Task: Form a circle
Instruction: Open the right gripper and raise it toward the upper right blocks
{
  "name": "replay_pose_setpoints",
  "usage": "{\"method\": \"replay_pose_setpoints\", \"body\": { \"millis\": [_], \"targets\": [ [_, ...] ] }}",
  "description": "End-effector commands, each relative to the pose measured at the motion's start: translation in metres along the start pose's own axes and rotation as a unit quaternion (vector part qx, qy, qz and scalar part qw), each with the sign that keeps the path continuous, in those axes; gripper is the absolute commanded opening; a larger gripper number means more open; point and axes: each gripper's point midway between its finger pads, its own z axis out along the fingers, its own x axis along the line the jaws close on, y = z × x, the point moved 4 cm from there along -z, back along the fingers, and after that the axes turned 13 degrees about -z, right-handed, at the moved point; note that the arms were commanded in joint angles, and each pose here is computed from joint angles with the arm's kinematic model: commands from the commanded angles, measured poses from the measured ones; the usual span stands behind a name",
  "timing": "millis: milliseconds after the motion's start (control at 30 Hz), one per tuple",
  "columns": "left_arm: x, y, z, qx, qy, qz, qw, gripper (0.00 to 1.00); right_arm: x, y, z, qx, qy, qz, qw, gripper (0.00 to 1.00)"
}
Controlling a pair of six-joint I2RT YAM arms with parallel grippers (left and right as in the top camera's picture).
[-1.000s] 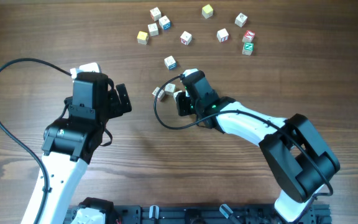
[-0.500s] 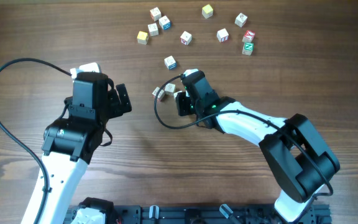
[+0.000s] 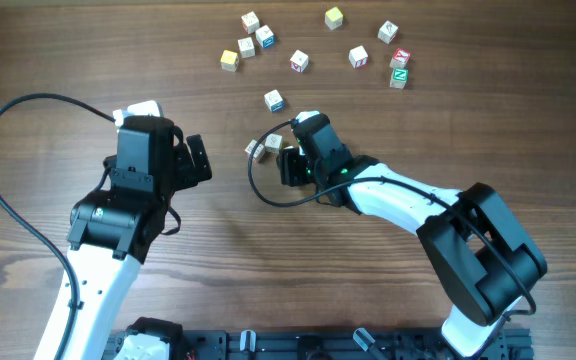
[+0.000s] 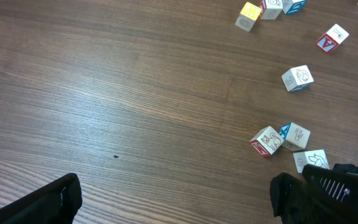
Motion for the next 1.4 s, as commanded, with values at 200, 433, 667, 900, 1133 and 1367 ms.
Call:
{"method": "replay_pose_setpoints", "body": {
  "millis": [200, 433, 667, 900, 1133, 1367],
  "targets": [
    [0.002, 0.001, 0.001, -0.003, 0.005, -0.008, 1.000, 1.00, 0.015, 0.032, -0.085, -0.043, 0.021, 0.016, 0.999, 0.76],
    [0.002, 0.001, 0.001, -0.003, 0.005, -0.008, 1.000, 1.00, 0.020, 0.040, -0.163, -0.078, 0.032, 0.040, 0.996, 0.82],
    [0.002, 0.001, 0.001, -0.003, 0.005, -0.008, 1.000, 1.00, 0.018, 0.026, -0.194, -0.065, 0.032, 0.087, 0.994, 0.85],
    [0.002, 0.001, 0.001, -0.003, 0.005, -0.008, 1.000, 1.00, 0.011, 0.028, -0.196, -0.070, 0.030, 0.142, 0.987, 0.91],
    [0.002, 0.001, 0.001, -0.003, 0.005, -0.008, 1.000, 1.00, -0.022, 0.044, -0.173, -0.080, 0.020, 0.150, 0.985, 0.93],
    [0.002, 0.001, 0.001, -0.003, 0.005, -0.008, 1.000, 1.00, -0.067, 0.083, -0.131, -0.070, -0.019, 0.156, 0.985, 0.94]
  ]
}}
